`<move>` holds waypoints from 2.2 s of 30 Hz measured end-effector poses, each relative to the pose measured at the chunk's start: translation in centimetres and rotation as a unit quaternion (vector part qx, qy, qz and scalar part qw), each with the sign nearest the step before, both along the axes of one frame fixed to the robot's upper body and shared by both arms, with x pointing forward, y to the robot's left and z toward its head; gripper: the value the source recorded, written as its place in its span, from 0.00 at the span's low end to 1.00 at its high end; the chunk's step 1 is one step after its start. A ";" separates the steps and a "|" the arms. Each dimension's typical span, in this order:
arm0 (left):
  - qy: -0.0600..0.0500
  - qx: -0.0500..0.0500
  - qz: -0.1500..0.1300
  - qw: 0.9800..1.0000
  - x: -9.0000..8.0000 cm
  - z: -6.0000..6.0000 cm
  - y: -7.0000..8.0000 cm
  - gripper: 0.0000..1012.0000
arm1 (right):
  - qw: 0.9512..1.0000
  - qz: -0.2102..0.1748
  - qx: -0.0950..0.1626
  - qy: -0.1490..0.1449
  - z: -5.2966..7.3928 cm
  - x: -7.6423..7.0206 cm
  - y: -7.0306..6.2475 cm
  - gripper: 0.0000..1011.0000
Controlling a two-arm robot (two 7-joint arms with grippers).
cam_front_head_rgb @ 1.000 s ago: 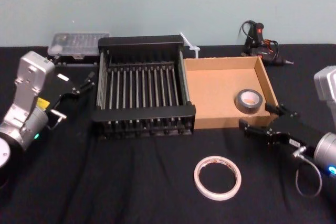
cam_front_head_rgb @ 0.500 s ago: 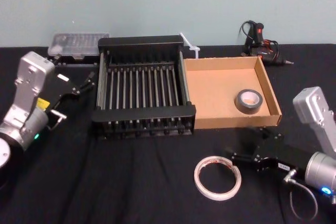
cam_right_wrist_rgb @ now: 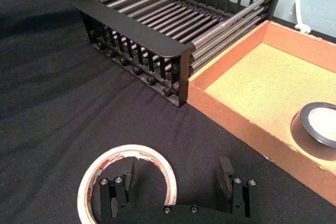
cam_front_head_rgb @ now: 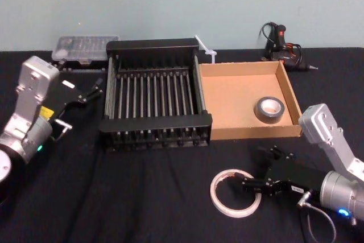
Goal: Pick up the white tape and place it into the black box , Pick up the silver tape and place it into the brown box.
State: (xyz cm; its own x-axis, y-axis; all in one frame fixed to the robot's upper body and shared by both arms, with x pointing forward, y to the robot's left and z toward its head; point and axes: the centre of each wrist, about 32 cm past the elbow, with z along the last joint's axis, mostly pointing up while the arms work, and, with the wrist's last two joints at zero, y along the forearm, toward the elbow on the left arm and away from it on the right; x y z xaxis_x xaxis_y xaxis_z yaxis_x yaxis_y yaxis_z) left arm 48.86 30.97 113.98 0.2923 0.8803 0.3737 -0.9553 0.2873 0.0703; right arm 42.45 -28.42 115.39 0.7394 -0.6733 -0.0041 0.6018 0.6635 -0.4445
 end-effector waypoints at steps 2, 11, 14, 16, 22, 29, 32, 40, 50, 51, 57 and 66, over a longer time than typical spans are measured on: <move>0.000 0.000 0.000 1.000 0.0 0.0 0.0 0.99 | 1.000 0.001 -0.003 0.001 -0.1 0.0 0.1 0.99; 0.000 0.000 0.000 1.000 0.0 0.0 0.0 0.99 | 1.000 0.006 -0.015 0.006 -0.6 0.2 0.4 0.99; 0.000 0.000 0.000 1.000 0.0 0.0 0.0 0.99 | 1.000 0.006 -0.017 0.008 -0.7 0.2 0.5 0.99; 0.000 0.000 0.000 1.000 0.0 0.0 0.0 0.99 | 1.000 0.007 -0.019 0.009 -0.8 0.3 0.5 0.99; 0.000 0.000 0.000 1.000 0.0 0.0 0.0 0.99 | 1.000 0.007 -0.022 0.011 -1.0 0.4 0.6 0.99; 0.000 0.000 0.000 1.000 0.0 0.0 0.0 0.99 | 1.000 0.006 -0.025 0.014 -1.2 0.6 0.7 0.99; 0.000 0.000 0.000 1.000 0.0 0.0 0.0 0.99 | 1.000 0.006 -0.026 0.015 -1.3 0.6 0.7 0.99; 0.000 0.000 0.000 1.000 0.0 0.0 0.0 0.99 | 0.999 0.009 -0.029 0.017 -1.4 0.8 0.7 0.99; 0.000 0.000 0.000 1.000 0.0 0.0 0.0 0.99 | 0.999 0.010 -0.033 0.015 -1.4 0.8 0.8 0.99; 0.000 0.000 0.000 1.000 0.0 0.0 0.0 0.99 | 0.999 0.010 -0.033 0.014 -1.4 0.8 0.8 0.99; 0.000 0.000 0.000 1.000 0.0 0.0 0.0 0.99 | 0.999 0.010 -0.035 0.013 -1.4 0.7 0.8 0.99; 0.000 0.000 0.000 1.000 0.0 0.0 0.0 0.99 | 0.999 0.009 -0.035 0.013 -1.4 0.7 0.8 0.99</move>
